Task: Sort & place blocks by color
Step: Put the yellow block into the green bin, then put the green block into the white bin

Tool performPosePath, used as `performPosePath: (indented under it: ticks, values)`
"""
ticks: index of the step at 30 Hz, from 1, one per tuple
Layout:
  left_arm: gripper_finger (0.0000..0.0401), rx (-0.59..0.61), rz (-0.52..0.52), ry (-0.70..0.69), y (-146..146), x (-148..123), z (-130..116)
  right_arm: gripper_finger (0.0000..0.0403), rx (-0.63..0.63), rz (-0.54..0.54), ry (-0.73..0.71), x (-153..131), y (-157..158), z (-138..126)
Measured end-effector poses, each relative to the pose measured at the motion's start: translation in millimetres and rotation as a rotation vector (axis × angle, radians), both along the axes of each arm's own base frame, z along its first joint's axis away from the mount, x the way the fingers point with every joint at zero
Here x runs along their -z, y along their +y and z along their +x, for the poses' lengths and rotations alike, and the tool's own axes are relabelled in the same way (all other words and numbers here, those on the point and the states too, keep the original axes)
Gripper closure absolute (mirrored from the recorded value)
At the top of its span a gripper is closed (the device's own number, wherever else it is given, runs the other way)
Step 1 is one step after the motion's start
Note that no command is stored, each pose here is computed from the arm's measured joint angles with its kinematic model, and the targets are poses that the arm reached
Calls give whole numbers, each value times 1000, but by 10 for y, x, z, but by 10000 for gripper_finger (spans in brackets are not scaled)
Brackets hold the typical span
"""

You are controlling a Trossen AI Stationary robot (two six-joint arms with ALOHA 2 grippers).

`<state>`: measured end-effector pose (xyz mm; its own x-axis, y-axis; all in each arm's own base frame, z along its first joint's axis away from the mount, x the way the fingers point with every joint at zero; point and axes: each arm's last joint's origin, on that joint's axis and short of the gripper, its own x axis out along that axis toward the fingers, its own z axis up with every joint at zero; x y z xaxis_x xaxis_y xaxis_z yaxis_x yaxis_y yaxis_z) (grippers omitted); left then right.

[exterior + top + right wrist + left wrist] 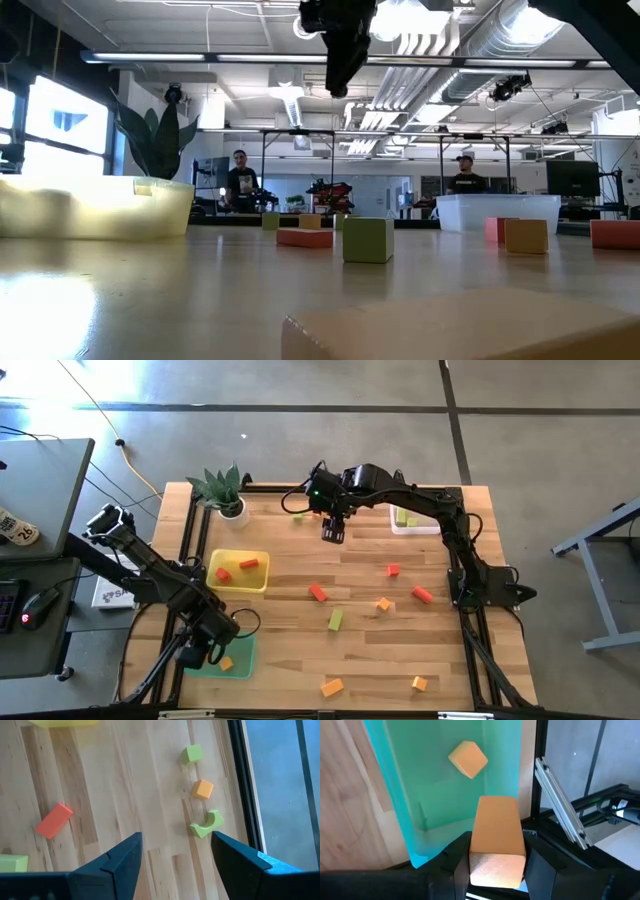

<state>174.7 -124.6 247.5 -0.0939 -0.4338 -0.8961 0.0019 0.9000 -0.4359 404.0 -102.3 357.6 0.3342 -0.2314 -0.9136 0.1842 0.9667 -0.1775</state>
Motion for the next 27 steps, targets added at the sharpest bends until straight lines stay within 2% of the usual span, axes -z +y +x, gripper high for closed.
performPosePath:
  ticks: [14, 22, 27]
  values:
    - [211, -3, -2, 6, 0, 0, -2, 179, 23, 3, 22, 8, -87, -43]
    - [208, -37, -3, 12, 44, 0, 27, 179, 69, 3, 24, 7, -414, -146]
    - [209, -78, -3, 12, 117, 0, 75, 179, 105, 49, -39, -7, -720, -227]
